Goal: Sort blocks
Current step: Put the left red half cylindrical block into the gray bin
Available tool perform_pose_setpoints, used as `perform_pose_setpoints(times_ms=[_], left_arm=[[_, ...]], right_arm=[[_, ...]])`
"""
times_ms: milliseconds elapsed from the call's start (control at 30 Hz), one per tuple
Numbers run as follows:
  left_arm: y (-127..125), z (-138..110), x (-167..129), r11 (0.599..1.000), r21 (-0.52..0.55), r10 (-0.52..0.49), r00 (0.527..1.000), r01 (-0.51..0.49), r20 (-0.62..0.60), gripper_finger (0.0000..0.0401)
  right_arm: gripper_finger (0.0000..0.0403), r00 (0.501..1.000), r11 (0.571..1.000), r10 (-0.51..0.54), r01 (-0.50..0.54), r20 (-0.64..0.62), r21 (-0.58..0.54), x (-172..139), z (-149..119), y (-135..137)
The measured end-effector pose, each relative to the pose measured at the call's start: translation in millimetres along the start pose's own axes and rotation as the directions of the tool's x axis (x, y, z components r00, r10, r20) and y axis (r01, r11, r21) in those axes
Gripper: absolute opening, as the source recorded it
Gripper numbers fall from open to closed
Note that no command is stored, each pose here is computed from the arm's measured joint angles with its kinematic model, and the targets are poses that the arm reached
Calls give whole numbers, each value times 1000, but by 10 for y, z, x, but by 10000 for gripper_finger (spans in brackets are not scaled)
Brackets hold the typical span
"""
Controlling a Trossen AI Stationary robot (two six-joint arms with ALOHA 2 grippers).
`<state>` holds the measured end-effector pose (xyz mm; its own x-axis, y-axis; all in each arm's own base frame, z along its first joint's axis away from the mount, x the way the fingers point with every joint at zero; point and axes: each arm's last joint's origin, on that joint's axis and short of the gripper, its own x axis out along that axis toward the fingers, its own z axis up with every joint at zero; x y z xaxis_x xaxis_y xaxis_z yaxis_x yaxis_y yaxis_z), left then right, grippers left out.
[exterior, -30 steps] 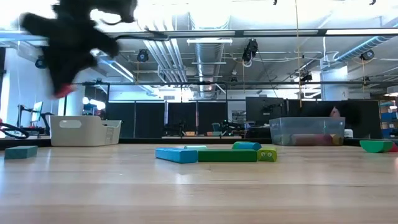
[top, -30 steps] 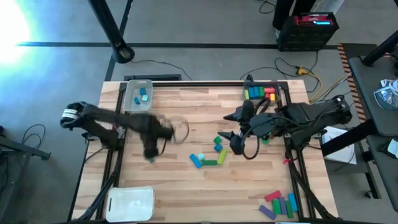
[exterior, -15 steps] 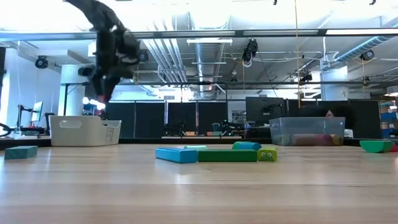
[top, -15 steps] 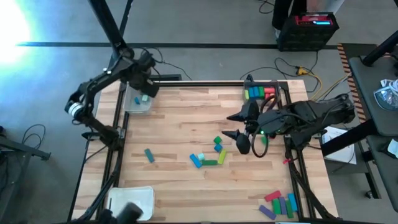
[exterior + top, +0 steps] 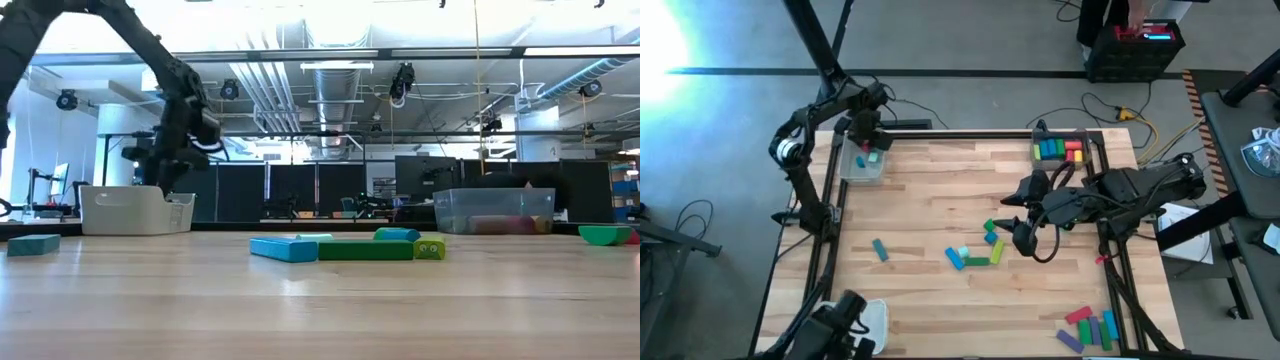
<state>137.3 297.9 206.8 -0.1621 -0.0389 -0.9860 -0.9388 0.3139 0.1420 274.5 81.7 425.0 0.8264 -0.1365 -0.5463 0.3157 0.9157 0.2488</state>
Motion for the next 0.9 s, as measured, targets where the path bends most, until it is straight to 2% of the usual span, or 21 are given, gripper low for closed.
perform_pose_setpoints(times_ms=[300,500,700,900], left_arm=[[37,195,211,1000,-13,-9,992,7,-124,113],[39,261,316,1000,-5,-6,987,5,-160,116],[45,276,333,1000,12,1,988,1,-153,183],[48,267,300,999,34,0,990,5,-141,202]], right_arm=[[277,1000,999,17,-17,-17,31,0,-8,3],[288,1000,999,19,-19,-19,37,0,-9,3],[298,1000,999,20,-19,-20,39,0,-9,4],[309,1000,999,19,-19,-19,28,0,-9,3]])
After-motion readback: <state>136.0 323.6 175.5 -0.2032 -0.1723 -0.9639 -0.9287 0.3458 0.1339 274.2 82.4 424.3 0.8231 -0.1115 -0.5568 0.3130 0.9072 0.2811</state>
